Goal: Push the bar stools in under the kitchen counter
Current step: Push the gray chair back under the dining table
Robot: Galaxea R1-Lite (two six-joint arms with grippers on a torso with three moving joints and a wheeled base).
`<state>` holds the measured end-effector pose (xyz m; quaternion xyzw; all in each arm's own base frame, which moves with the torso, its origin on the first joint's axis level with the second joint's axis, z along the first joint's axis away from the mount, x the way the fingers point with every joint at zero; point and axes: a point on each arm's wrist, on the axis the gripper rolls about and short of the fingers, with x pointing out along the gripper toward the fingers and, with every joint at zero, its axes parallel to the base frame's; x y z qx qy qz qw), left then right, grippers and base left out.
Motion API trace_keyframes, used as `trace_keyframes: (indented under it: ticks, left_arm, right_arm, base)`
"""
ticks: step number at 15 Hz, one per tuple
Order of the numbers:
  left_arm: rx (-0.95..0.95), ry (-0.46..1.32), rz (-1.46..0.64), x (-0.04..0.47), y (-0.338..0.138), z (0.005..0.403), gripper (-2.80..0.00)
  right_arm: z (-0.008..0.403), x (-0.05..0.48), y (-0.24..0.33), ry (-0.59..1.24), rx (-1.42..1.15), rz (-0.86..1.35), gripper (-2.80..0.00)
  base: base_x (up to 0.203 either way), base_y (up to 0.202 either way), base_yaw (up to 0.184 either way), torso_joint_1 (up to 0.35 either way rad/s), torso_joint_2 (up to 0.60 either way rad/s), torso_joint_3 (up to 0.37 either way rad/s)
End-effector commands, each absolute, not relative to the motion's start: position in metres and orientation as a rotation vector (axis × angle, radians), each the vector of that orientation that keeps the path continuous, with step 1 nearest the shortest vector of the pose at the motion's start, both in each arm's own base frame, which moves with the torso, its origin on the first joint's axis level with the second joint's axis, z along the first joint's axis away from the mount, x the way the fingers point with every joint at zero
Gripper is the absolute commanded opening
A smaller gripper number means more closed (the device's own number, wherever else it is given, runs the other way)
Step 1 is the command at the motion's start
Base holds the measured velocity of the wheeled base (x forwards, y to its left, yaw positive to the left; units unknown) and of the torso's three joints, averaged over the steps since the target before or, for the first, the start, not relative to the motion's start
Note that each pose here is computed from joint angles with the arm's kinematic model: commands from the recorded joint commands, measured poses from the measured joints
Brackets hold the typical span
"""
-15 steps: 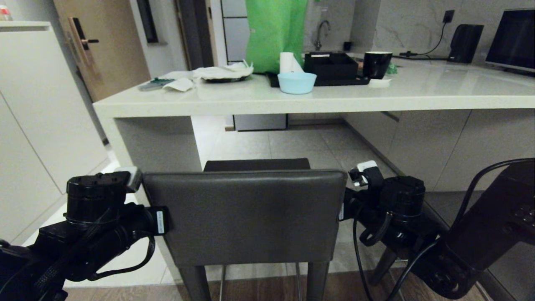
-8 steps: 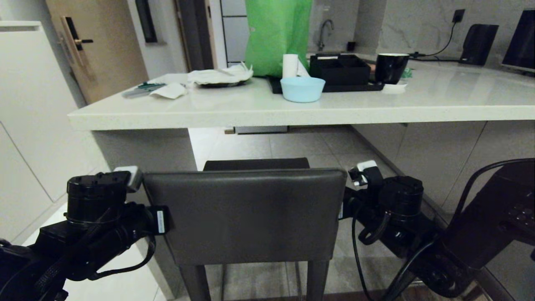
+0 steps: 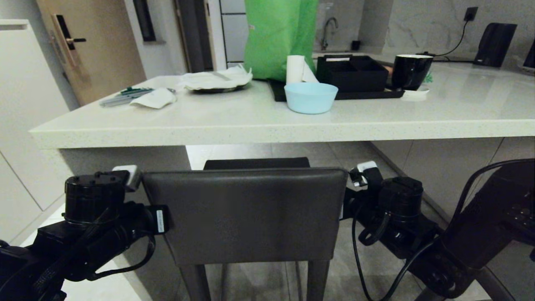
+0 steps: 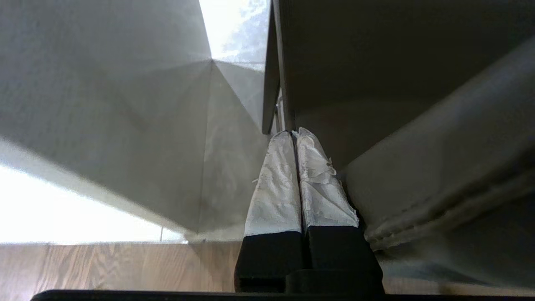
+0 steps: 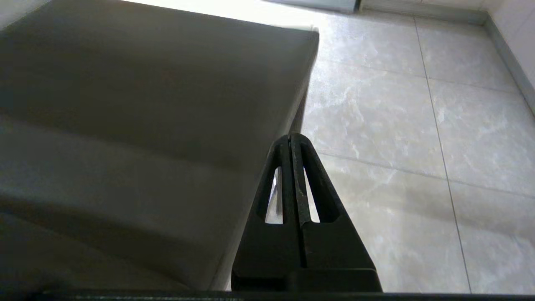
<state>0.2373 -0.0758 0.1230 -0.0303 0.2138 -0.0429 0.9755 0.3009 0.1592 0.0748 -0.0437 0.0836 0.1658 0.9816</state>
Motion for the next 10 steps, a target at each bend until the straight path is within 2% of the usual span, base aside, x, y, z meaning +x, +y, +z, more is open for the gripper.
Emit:
trace_keyframes:
  ticks: [1, 6, 10]
  left_arm:
    - [-0.064, 0.419, -0.089, 0.228, -0.073, 0.127, -2.8]
    - [-0.09, 0.361, -0.114, 0.188, -0.062, 0.138, -2.8]
    - [-0.145, 0.3, -0.191, 0.151, -0.049, 0.158, -2.8]
  right_arm:
    - [0.074, 0.298, 0.159, 0.168, -0.089, 0.337, -2.8]
    - [0.097, 0.283, 0.148, 0.1, -0.065, 0.306, -2.8]
    - [0.138, 0.259, 0.122, -0.002, -0.032, 0.248, -2.8]
  base:
    - [0.0, 0.0, 0.0, 0.0, 0.0, 0.0]
    - [0.0, 0.0, 0.0, 0.0, 0.0, 0.0]
    - [0.0, 0.0, 0.0, 0.0, 0.0, 0.0]
